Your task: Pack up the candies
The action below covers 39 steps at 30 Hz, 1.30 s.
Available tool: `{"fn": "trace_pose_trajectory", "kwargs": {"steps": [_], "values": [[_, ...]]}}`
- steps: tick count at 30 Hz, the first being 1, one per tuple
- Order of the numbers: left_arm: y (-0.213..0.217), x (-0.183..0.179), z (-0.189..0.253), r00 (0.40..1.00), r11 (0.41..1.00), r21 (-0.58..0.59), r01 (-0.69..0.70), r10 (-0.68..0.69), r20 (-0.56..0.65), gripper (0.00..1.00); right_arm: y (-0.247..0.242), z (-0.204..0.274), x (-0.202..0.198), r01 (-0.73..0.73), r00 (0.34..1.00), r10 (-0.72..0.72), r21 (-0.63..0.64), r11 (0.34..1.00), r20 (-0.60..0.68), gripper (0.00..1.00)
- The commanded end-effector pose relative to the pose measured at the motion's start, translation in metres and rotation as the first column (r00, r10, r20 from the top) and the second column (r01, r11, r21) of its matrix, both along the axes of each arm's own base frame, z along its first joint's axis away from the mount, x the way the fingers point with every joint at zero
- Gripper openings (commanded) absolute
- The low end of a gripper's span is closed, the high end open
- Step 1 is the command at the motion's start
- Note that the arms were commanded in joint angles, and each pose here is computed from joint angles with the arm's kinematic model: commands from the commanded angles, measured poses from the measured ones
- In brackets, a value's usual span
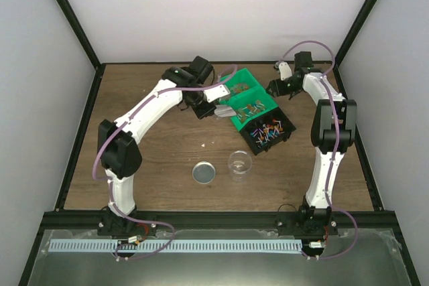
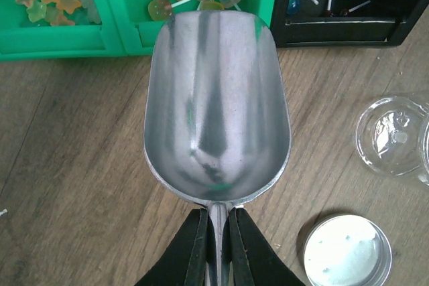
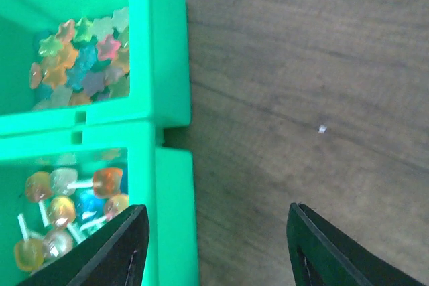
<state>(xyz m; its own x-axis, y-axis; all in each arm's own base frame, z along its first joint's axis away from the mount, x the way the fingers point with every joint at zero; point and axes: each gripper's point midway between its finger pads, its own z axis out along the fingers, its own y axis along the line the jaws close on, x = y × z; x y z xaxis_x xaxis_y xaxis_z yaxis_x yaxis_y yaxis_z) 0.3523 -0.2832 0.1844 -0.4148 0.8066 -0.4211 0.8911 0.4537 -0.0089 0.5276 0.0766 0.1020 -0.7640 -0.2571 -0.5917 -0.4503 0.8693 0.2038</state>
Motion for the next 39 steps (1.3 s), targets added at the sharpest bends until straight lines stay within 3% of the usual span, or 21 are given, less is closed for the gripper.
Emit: {"fn": "trace_pose_trajectory", "kwargs": {"steps": [1,7,16,26,33,39], "values": [[-0.006,0.005,-0.005,0.999,1.0,-0.003,-0.015,0.015,-0.039,0.04,0.015,0.015,-0.025,-0.06,0.997,0.064,0.085,0.995,-0.045,0.58],[-0.008,0.015,-0.008,0.999,0.999,0.024,-0.037,0.038,-0.037,0.04,0.023,-0.003,-0.026,-0.058,0.995,0.064,0.065,0.996,-0.082,0.55],[-0.017,0.008,-0.014,0.999,0.99,0.139,-0.016,0.022,-0.037,0.04,0.053,-0.013,-0.047,-0.1,0.986,0.109,0.078,0.992,-0.127,0.35],[-0.006,-0.005,-0.022,0.998,0.973,0.228,0.024,-0.008,-0.068,0.04,0.087,-0.017,-0.051,-0.089,0.981,0.109,0.129,0.988,-0.158,0.34],[0.015,0.01,-0.022,1.0,0.935,0.353,-0.001,-0.009,0.026,0.04,0.103,-0.008,-0.051,-0.118,0.982,0.14,0.17,0.978,-0.125,0.33],[0.013,0.008,-0.027,0.997,0.918,0.394,0.047,-0.065,0.034,0.04,0.118,-0.008,-0.054,-0.128,0.979,0.156,0.202,0.971,-0.133,0.33]]}}
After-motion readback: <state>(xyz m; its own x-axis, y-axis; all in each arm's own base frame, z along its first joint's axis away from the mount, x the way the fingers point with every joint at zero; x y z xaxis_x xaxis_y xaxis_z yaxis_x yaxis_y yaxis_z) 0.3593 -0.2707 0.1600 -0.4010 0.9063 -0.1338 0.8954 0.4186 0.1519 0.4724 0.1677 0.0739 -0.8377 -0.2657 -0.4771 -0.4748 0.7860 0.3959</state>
